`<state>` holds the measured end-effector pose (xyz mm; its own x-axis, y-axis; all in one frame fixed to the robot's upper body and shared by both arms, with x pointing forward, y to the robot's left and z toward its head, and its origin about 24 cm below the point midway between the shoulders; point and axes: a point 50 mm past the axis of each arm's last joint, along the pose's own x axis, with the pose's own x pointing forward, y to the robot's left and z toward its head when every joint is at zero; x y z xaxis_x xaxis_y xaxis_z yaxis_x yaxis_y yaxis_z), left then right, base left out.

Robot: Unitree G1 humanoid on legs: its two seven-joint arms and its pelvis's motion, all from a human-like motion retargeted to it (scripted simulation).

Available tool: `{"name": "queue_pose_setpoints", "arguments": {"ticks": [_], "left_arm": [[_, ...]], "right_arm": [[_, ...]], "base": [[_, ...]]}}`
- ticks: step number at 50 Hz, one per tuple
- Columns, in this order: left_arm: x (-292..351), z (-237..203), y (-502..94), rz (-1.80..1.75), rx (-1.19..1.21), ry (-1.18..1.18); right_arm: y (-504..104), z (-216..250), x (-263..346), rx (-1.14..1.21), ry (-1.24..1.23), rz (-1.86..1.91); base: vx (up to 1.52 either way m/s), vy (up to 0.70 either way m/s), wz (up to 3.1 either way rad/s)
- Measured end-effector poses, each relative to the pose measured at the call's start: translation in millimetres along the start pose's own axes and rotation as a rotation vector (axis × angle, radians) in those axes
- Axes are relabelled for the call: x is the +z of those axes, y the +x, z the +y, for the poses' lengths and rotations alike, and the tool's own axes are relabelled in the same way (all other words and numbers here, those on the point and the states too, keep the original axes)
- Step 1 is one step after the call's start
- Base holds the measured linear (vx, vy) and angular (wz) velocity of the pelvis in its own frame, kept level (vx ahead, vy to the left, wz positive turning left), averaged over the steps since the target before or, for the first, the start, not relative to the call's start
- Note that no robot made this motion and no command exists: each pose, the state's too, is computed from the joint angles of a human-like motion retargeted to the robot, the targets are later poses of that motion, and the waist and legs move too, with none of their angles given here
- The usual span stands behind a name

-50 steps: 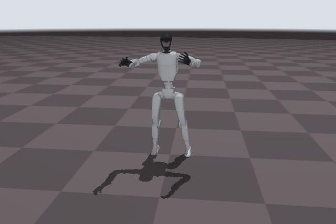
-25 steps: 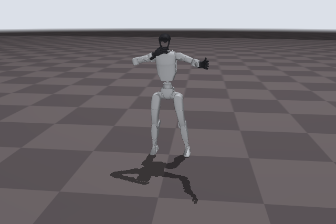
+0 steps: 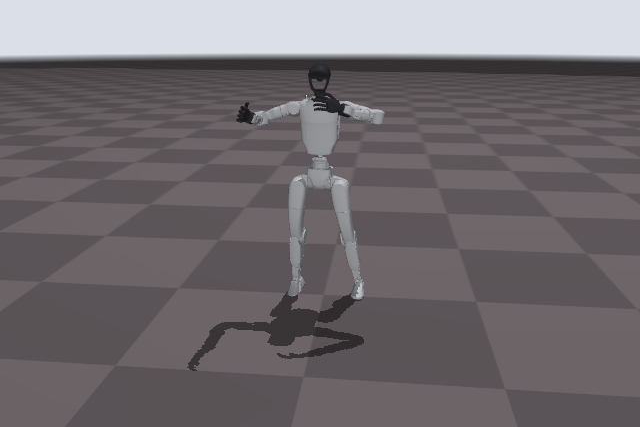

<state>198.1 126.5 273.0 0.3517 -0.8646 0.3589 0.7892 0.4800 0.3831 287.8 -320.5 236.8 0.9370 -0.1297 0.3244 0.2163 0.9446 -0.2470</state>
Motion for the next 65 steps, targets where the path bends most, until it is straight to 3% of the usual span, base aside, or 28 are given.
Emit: {"name": "queue_pose_setpoints", "arguments": {"ticks": [2,3,6,10,12,15,17,20,25,27,30,34,35,39,45,49,52,55,59,63,65], "left_arm": [[-21.4,35.5,-21.6,0.139,0.153,0.116],[-32.9,53.8,-37.3,0.189,0.286,0.125],[-62.6,104.6,-97.5,0.361,0.658,0.121],[-89.1,140.0,-194.5,0.464,1.208,-0.012],[-92.9,146.8,-236.3,0.469,1.606,-0.121],[-93.3,140.3,-264.6,0.487,1.819,-0.123],[-94.5,135.4,-252.7,0.47,1.739,-0.148],[-92.5,123.5,-198.5,0.396,1.422,-0.225],[-48.3,69.2,-59.1,0.197,0.559,-0.198],[-25.5,29.6,-17.4,0.101,0.199,-0.199],[4.5,-24.1,11.3,-0.056,-0.154,-0.306],[15.6,-37.1,12.3,-0.086,-0.277,-0.228],[12.9,-28.4,9.4,-0.074,-0.207,-0.207],[-18.7,38.3,-27.0,0.129,0.204,-0.018],[-61.6,138.1,-160.5,0.482,1.05,0.154],[-77.5,151.5,-255.3,0.469,1.731,-0.043],[-75.1,148.0,-284.4,0.421,1.979,-0.082],[-69.2,150.3,-263.6,0.396,1.822,-0.046],[-69.2,133.2,-175.4,0.294,1.288,-0.149],[-57.5,64.4,-64.4,0.135,0.6,-0.396],[-43.2,15.2,-25.1,0.083,0.223,-0.496]], "right_arm": [[-7.4,41.1,25.8,0.374,-0.254,-0.114],[-18.1,69.2,39.4,0.456,-0.115,-0.21],[-60.6,133.6,90.1,0.772,-0.009,-0.488],[-136.4,177.9,141.7,1.166,0.124,-0.822],[-148.4,183.2,153.5,1.26,0.241,-0.777],[-130.1,181.3,142.2,1.142,0.162,-0.703],[-93.3,168.4,119.0,0.927,0.054,-0.578],[-33.8,122.8,69.2,0.56,-0.117,-0.34],[10.5,5.1,-23.9,-0.027,-0.241,0.121],[6.2,-38.3,-50.3,-0.085,-0.321,0.308],[-5.7,-68.7,-69.0,-0.32,-0.161,0.383],[-7.4,-61.4,-55.0,-0.177,-0.24,0.323],[-6.1,-50.9,-46.0,-0.182,-0.162,0.247],[-8.7,18.4,5.3,0.156,-0.016,-0.001],[-77.1,145.1,114.4,0.846,0.069,-0.488],[-140.7,186.0,159.9,1.217,0.145,-0.771],[-152.0,190.4,174.4,1.198,0.024,-0.967],[-117.1,182.2,171.0,0.935,-0.166,-0.975],[-35.6,136.8,132.1,0.538,-0.289,-0.661],[22.1,57.9,64.5,0.144,-0.189,-0.263],[33.8,14.7,26.4,0.062,-0.223,-0.044]], "base": [[0.02,0.09,-0.17],[0.02,0.1,-0.12],[0.01,0.02,-0.04],[0.0,0.03,0.01],[-0.01,-0.08,-0.1],[0.0,0.0,0.0],[0.0,0.0,0.0],[0.0,0.0,0.0],[0.0,0.0,0.0],[0.0,0.0,0.0],[0.0,0.0,0.0],[0.0,0.0,0.0],[0.0,0.0,0.0],[0.0,0.0,0.0],[0.0,0.01,0.0],[0.0,0.04,0.04],[0.0,0.0,0.0],[0.0,0.0,0.0],[0.0,0.0,0.0],[0.0,0.0,0.0],[0.0,0.0,0.0]]}}
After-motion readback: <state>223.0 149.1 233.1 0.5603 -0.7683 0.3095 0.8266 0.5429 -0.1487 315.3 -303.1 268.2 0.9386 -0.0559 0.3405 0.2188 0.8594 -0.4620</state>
